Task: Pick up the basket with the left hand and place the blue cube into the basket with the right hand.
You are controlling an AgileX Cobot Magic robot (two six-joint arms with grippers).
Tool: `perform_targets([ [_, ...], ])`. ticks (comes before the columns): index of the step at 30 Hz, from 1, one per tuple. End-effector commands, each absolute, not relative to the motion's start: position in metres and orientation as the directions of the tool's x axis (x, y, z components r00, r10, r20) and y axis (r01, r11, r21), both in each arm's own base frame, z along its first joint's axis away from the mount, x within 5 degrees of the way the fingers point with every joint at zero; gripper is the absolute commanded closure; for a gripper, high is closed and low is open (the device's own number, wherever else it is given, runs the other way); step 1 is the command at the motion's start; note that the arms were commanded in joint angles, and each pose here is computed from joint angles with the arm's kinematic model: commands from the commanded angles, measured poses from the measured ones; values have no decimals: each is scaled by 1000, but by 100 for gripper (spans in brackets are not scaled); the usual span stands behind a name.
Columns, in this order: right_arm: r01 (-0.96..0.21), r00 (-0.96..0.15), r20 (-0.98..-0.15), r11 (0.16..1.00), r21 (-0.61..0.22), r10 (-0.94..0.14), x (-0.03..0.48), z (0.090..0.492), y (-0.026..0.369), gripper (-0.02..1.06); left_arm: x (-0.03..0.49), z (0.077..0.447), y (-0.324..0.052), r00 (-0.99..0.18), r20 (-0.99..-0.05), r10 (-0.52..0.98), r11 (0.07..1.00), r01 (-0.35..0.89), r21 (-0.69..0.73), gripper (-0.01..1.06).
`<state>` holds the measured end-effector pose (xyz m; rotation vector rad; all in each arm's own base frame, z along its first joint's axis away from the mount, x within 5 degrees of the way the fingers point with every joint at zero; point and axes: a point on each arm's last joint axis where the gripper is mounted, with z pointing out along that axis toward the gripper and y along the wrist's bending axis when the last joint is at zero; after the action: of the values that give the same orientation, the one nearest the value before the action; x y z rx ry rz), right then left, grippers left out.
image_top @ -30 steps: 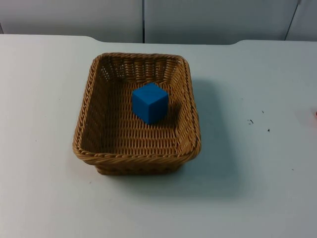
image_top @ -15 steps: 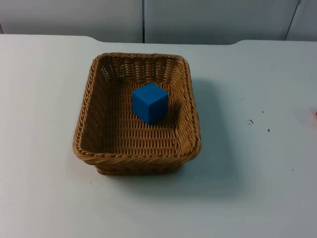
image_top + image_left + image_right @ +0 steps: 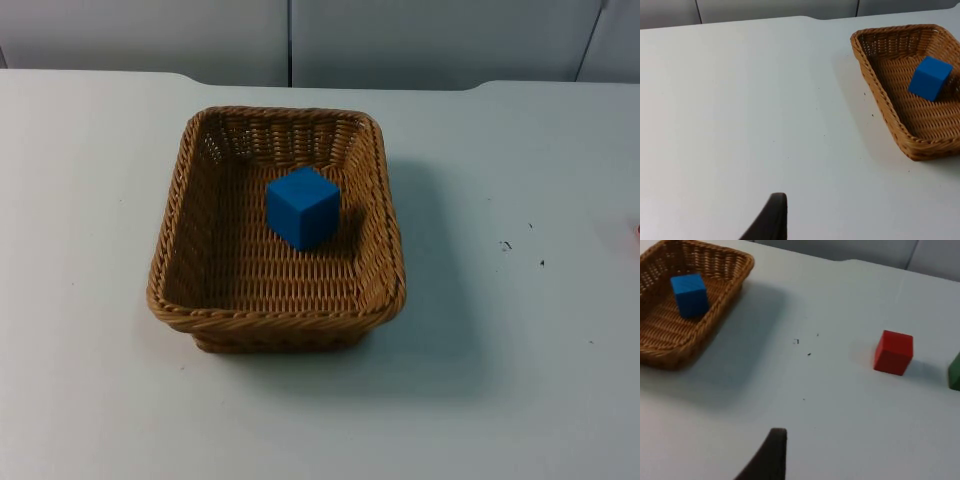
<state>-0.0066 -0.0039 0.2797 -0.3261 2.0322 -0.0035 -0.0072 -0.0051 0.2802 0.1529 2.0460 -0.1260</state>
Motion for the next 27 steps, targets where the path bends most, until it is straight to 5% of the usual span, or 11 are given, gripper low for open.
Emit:
perform_targets([
  [1,-196,-434,-874,970,-144,-217,-6,278,-3,0,-8,279,-5,-457,-888,46,987,157,-30,0],
  [27,-105,-452,-874,984,-144,-176,-6,278,-3,0,-8,279,-5,-457,-888,46,987,157,-30,0],
])
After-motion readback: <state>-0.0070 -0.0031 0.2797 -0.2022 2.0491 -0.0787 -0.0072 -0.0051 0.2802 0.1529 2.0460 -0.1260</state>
